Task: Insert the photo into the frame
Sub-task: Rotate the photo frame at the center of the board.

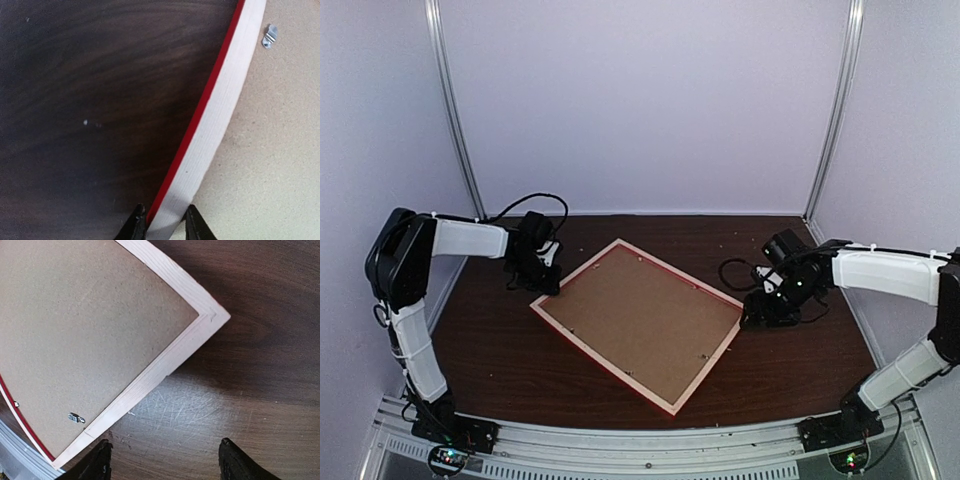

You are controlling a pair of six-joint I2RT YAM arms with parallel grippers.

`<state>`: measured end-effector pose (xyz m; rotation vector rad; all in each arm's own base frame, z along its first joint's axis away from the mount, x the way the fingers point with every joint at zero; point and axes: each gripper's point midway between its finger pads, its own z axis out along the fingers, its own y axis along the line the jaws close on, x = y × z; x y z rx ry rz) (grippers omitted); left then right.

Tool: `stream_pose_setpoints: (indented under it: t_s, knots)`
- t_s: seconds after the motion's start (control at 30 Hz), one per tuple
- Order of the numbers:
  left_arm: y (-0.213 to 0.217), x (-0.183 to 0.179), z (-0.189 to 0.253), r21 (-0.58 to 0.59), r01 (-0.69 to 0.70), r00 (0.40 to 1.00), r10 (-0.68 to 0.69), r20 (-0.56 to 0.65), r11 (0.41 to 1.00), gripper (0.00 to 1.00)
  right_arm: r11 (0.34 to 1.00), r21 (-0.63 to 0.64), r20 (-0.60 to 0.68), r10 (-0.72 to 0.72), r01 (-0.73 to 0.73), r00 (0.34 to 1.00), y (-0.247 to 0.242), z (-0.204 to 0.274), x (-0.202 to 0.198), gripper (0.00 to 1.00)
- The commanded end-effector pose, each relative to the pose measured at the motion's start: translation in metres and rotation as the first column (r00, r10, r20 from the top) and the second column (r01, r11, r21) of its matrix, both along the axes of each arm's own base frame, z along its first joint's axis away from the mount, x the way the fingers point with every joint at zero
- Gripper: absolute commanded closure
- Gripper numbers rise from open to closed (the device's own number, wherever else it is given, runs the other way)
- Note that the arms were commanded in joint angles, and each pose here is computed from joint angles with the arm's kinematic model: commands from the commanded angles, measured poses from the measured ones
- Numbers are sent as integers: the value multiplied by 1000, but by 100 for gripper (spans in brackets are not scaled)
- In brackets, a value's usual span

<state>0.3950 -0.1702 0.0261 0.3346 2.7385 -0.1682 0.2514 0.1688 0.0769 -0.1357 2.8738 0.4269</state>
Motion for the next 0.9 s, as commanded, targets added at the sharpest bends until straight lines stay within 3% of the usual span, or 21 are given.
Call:
stream_pose_setpoints:
  t_s: [0.0,0.17,0.47,0.87]
  knots:
    - [13,-59,-33,-59,-123,977,110,-182,991,71,1000,9,11,-28,28,1000,11,-12,7,26]
    - [13,-99,-34,-123,-149,972,122,-201,981,66,999,25,5,-30,30,1000,24,-25,15,26]
    - [-9,-172,-33,-138,-55,968,19,-250,989,59,999,14,-26,-38,39,999,33,-49,27,26]
    - [-10,-224,-9,-168,-67,977,30,-213,984,39,991,-108,7,83,-82,997,41,-57,84,30]
